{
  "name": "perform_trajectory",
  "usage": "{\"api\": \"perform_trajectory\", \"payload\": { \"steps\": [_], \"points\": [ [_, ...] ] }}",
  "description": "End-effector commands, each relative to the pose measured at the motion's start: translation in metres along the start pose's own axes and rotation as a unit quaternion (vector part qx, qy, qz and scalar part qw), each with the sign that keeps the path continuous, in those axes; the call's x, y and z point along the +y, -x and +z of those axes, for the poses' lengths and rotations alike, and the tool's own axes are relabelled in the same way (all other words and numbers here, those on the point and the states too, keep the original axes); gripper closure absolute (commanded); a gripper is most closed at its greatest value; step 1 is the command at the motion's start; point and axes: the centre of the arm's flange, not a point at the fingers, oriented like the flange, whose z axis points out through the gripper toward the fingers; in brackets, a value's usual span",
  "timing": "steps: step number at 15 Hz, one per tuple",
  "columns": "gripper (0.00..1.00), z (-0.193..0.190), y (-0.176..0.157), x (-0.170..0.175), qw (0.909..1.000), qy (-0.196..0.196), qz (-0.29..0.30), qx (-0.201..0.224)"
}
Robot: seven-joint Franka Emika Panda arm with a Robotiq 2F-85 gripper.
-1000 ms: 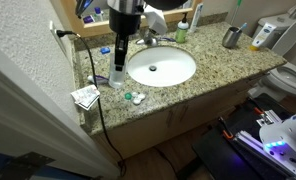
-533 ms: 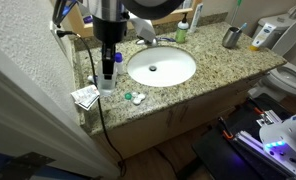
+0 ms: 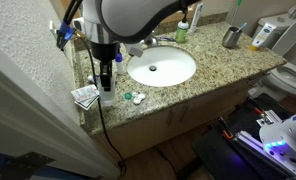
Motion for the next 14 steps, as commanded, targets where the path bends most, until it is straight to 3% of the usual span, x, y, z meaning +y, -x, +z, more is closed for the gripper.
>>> {"api": "perform_trajectory", "payload": {
  "steps": [1,8,14],
  "points": [
    [0.63,0.009,-0.017,0.004,0.9997,-0.006,-0.008,-0.023],
    [0.63,0.01,-0.022,-0.02,0.9928,0.0,-0.019,-0.119],
    [0.63,0.017,-0.018,-0.016,0.9926,0.046,0.015,-0.111]
  ]
}}
